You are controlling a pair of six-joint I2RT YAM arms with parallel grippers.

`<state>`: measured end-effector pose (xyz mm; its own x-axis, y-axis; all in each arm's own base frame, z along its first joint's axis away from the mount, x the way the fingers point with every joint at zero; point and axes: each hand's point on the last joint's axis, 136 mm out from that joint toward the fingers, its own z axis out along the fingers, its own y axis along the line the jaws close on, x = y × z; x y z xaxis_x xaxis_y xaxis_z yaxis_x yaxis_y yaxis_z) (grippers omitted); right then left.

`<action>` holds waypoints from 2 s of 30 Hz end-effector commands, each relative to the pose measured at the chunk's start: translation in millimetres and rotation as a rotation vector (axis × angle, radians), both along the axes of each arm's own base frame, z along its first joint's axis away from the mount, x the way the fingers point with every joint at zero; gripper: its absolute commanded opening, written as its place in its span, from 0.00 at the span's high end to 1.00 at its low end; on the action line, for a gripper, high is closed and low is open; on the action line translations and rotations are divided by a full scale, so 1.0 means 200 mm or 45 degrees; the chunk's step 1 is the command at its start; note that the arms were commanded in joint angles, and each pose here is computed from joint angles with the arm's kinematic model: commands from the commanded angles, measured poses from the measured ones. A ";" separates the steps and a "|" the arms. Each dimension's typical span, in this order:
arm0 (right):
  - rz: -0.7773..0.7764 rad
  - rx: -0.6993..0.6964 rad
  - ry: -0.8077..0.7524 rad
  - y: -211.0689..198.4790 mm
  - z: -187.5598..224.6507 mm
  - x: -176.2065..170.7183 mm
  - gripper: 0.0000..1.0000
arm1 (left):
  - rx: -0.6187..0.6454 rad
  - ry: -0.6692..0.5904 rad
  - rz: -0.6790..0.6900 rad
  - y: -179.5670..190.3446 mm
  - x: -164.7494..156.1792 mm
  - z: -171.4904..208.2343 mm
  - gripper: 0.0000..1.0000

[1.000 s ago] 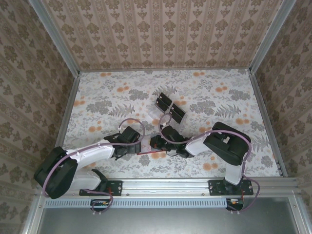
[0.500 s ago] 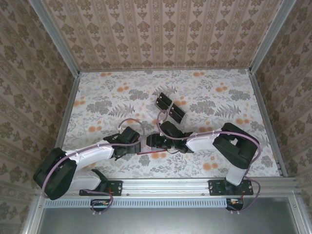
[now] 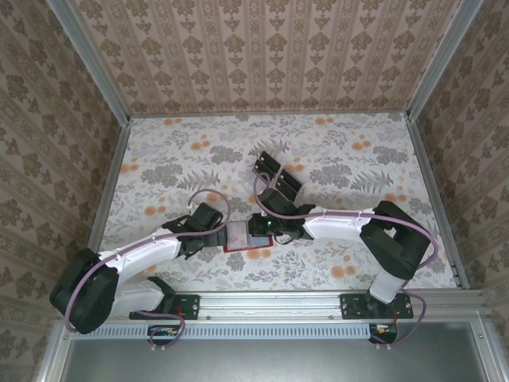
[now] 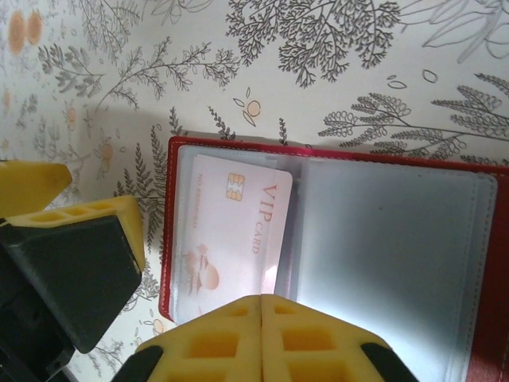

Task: Put the credit cards into the card holder
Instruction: Insert the credit card into the card slot.

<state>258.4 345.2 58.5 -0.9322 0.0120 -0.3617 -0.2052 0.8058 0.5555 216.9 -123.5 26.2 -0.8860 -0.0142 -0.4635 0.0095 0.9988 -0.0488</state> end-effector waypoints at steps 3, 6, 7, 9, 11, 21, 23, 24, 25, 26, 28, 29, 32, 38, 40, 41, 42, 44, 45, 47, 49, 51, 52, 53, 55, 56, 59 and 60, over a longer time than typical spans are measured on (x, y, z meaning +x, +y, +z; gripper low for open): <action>0.035 -0.085 0.033 0.02 -0.08 -0.01 0.97 | 0.042 0.042 -0.007 0.02 0.00 -0.03 0.00; 0.041 -0.110 0.043 0.03 -0.11 -0.01 0.98 | 0.050 0.050 -0.008 0.02 0.00 -0.04 0.00; 0.041 -0.119 0.046 0.03 -0.12 -0.01 0.98 | 0.051 0.055 -0.009 0.02 0.00 -0.05 0.00; 0.042 -0.133 0.049 0.03 -0.14 0.00 0.99 | 0.051 0.062 -0.010 0.02 0.00 -0.06 0.00; 0.046 -0.140 0.053 0.04 -0.15 0.00 0.99 | 0.047 0.063 -0.013 0.01 0.00 -0.07 0.00; 0.076 -0.151 0.068 0.08 -0.17 0.00 0.99 | 0.038 0.092 -0.030 -0.02 0.00 -0.12 0.00; 0.083 -0.149 0.072 0.10 -0.17 0.00 0.99 | 0.038 0.097 -0.035 -0.02 0.00 -0.13 0.00; 0.085 -0.148 0.073 0.10 -0.17 0.00 0.99 | 0.038 0.100 -0.036 -0.02 0.01 -0.14 0.00; 0.089 -0.147 0.073 0.11 -0.17 0.00 0.99 | 0.038 0.105 -0.037 -0.03 0.00 -0.14 0.00; 0.092 -0.146 0.073 0.12 -0.17 0.00 0.99 | 0.036 0.108 -0.037 -0.03 0.00 -0.15 0.00; 0.100 -0.141 0.073 0.13 -0.17 0.00 0.99 | 0.030 0.110 -0.043 -0.04 0.01 -0.15 0.00; 0.098 -0.139 0.072 0.14 -0.16 0.00 0.99 | 0.027 0.108 -0.046 -0.04 0.01 -0.15 0.00; 0.106 -0.131 0.072 0.16 -0.16 0.00 0.99 | 0.022 0.108 -0.050 -0.04 0.01 -0.16 0.00; 0.126 -0.112 0.082 0.21 -0.16 -0.01 0.99 | 0.010 0.107 -0.060 -0.06 0.01 -0.16 0.00; 0.132 -0.110 0.087 0.23 -0.17 -0.02 0.99 | 0.004 0.108 -0.061 -0.06 0.01 -0.16 0.00; 0.138 -0.109 0.094 0.24 -0.17 -0.02 0.99 | 0.003 0.107 -0.064 -0.06 0.01 -0.16 0.00; 0.141 -0.107 0.096 0.24 -0.17 -0.02 0.99 | 0.001 0.108 -0.066 -0.06 0.01 -0.15 0.00; 0.147 -0.103 0.105 0.25 -0.18 -0.03 0.99 | -0.004 0.104 -0.069 -0.07 0.01 -0.15 0.00; 0.147 -0.100 0.106 0.26 -0.18 -0.03 0.99 | -0.006 0.101 -0.069 -0.07 0.02 -0.14 0.00; 0.147 -0.097 0.106 0.25 -0.17 -0.04 0.98 | -0.003 0.098 -0.068 -0.07 0.02 -0.12 0.00; 0.144 -0.092 0.096 0.25 -0.14 -0.04 0.96 | -0.009 0.082 -0.065 -0.07 0.03 -0.09 0.00; 0.139 -0.084 0.078 0.24 -0.11 -0.03 0.93 | -0.013 0.069 -0.058 -0.07 0.04 -0.05 0.00; 0.137 -0.073 0.068 0.23 -0.08 -0.02 0.90 | -0.013 0.064 -0.054 -0.06 0.04 -0.03 0.00; 0.135 -0.059 0.052 0.23 -0.04 -0.01 0.86 | -0.010 0.061 -0.046 -0.05 0.04 -0.01 0.00; 0.134 -0.048 0.025 0.22 0.02 -0.01 0.81 | -0.015 0.047 -0.039 -0.04 0.05 0.02 0.00; 0.134 -0.043 0.008 0.21 0.05 0.00 0.79 | -0.019 0.040 -0.032 -0.04 0.06 0.04 0.00; 0.132 -0.058 -0.032 0.18 0.11 0.01 0.77 | -0.031 0.031 -0.012 -0.02 0.06 0.07 0.00; 0.129 -0.072 -0.039 0.16 0.11 0.01 0.77 | -0.034 0.027 -0.009 -0.01 0.06 0.08 0.00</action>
<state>262.3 383.3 61.5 -0.9323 -0.0852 -0.3514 -0.2687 0.8135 0.5157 225.0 -124.4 28.6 -0.9023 -0.0197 -0.4307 0.0050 0.9984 -0.0563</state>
